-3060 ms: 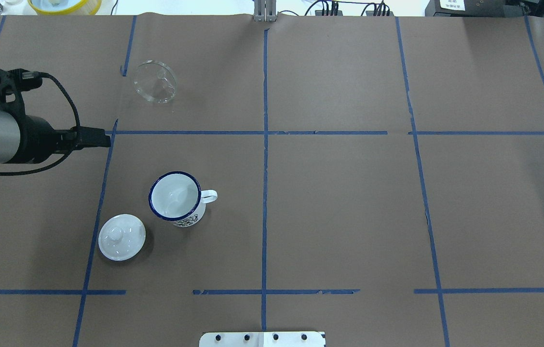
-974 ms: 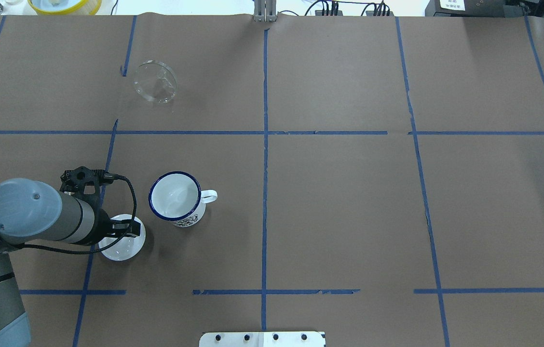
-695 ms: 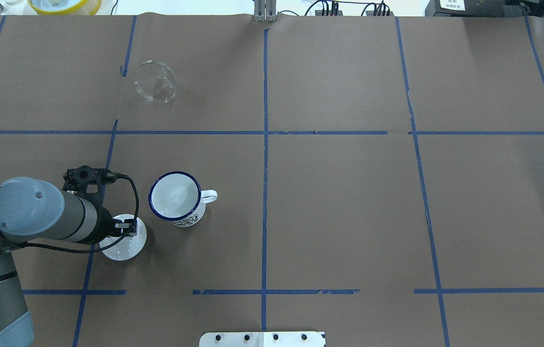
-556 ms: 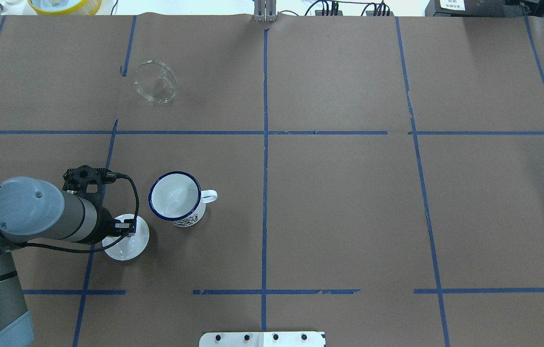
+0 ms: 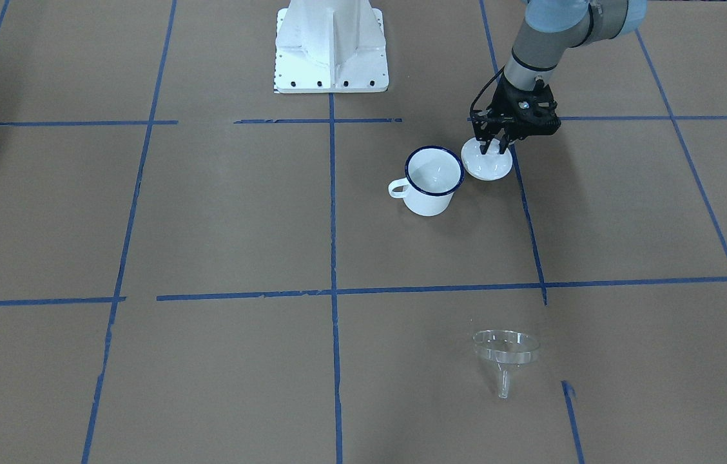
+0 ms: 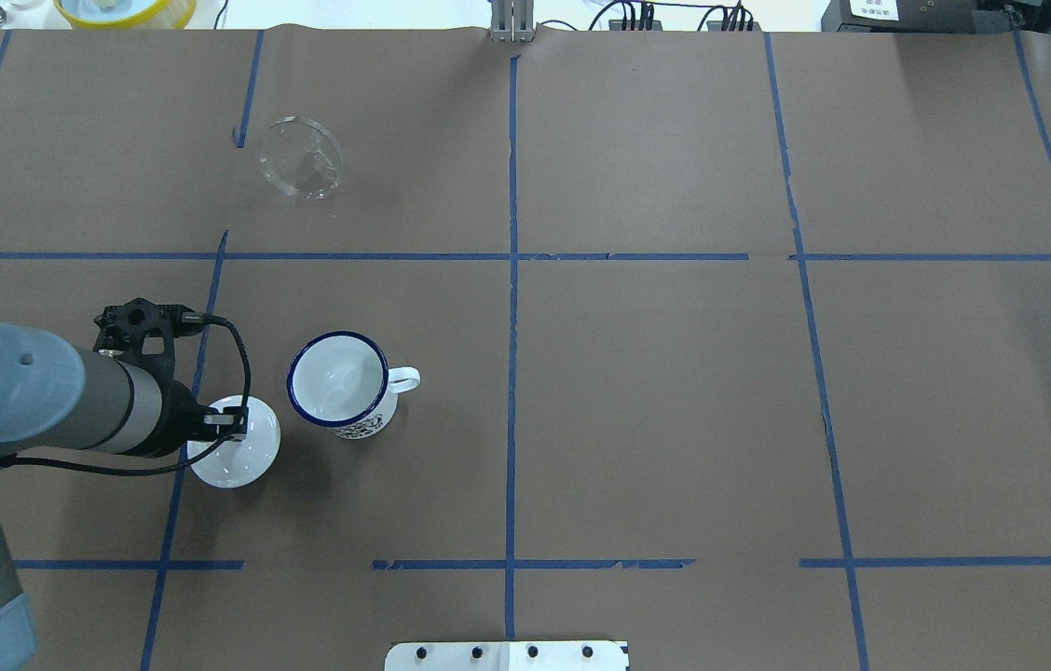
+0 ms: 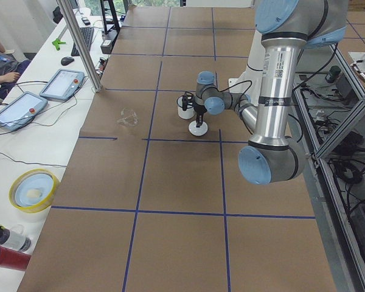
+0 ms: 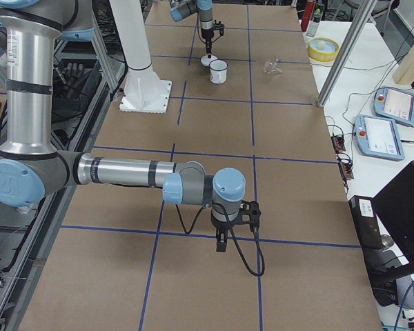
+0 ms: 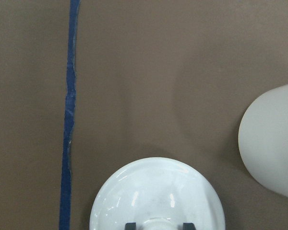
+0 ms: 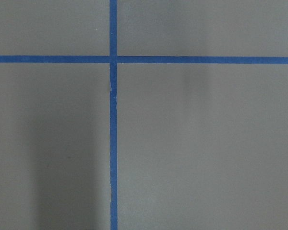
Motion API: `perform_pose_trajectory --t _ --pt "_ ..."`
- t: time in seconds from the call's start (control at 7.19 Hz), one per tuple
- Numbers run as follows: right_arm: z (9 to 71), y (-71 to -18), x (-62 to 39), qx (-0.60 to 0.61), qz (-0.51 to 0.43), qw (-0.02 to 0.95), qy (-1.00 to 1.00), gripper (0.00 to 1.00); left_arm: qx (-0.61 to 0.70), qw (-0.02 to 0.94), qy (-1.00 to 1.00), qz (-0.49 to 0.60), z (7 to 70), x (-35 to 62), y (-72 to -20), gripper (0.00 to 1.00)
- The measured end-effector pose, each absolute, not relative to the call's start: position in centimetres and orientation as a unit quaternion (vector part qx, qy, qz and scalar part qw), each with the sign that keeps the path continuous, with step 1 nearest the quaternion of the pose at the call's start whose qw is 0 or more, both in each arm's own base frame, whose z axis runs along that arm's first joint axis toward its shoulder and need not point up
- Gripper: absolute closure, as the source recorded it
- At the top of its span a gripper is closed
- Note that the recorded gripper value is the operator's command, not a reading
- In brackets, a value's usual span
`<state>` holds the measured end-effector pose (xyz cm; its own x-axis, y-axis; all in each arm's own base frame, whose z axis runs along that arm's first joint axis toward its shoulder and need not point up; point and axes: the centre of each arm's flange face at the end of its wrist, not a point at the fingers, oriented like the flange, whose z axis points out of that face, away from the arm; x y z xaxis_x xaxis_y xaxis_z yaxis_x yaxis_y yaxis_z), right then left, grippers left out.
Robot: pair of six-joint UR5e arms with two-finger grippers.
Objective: Remove funnel from cup
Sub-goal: 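Lift the white lid and carry it over the mug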
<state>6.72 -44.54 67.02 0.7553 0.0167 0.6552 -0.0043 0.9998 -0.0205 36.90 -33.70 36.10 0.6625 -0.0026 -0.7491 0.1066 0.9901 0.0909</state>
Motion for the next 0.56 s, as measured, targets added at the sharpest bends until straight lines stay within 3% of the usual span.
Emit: perform_pose_trajectory --t 0.56 --pt "67.0 -44.5 6.7 -0.009 0.006 0.937 -0.350 0.00 0.090 0.905 0.413 -0.049 27.7 29.7 -35.1 1.00"
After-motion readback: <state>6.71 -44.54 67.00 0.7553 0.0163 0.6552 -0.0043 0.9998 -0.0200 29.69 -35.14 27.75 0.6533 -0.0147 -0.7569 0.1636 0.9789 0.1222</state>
